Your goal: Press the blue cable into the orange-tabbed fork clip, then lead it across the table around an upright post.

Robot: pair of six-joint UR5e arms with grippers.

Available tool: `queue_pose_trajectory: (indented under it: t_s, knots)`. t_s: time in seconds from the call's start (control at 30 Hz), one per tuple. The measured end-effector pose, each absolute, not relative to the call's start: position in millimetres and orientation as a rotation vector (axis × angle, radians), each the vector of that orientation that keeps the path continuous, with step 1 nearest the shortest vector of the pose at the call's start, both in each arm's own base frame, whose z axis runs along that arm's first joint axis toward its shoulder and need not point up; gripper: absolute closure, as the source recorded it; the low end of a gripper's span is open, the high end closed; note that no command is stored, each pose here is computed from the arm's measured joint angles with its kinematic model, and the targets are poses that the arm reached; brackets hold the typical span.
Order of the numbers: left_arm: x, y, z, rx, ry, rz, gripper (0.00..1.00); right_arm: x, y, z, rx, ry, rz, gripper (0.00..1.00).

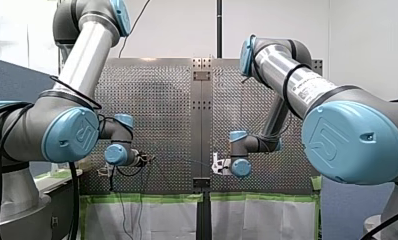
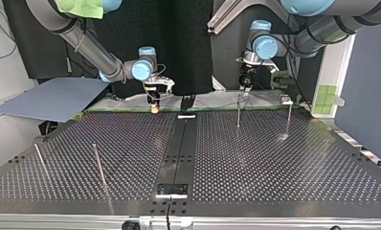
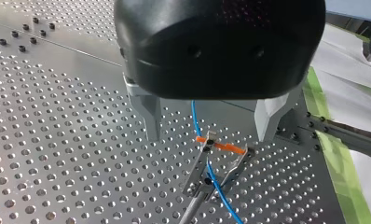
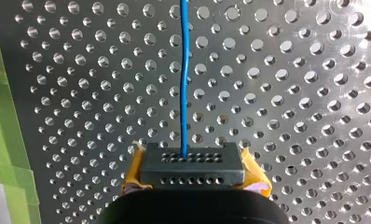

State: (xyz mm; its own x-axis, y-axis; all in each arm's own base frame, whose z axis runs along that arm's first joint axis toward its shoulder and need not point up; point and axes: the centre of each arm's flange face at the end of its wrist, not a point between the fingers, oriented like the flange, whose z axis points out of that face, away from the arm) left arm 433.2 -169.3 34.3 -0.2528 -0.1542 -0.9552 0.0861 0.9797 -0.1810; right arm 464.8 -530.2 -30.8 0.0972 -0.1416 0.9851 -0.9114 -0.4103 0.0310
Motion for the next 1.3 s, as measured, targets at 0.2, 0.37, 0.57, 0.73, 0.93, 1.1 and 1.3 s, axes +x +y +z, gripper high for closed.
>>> queue_pose_trajectory:
  t_s: [0.2, 0.37, 0.57, 0.73, 0.93, 1.1, 1.3]
  knots:
    - [436, -173, 20, -0.049, 1.830, -0.233, 0.00, 466, -530, -31, 1.674, -1.044, 1.387, 1.00]
    - [434, -174, 9, -0.040, 1.844, -0.215, 0.00, 466, -530, -31, 1.675, -1.044, 1.388, 1.00]
    - [434, -172, 7, -0.034, 1.841, -0.169, 0.00, 466, -529, -31, 1.676, -1.045, 1.388, 1.00]
    - [434, -170, 8, -0.028, 1.838, -0.129, 0.00, 467, -529, -31, 1.681, -1.043, 1.396, 1.00]
    - [433, -170, 7, -0.027, 1.838, -0.111, 0.00, 467, -529, -31, 1.682, -1.043, 1.402, 1.00]
    - [433, -170, 7, -0.027, 1.838, -0.109, 0.00, 467, -529, -31, 1.682, -1.043, 1.402, 1.00]
    - [433, -170, 8, -0.029, 1.836, -0.111, 0.00, 468, -528, -31, 1.686, -1.042, 1.400, 1.00]
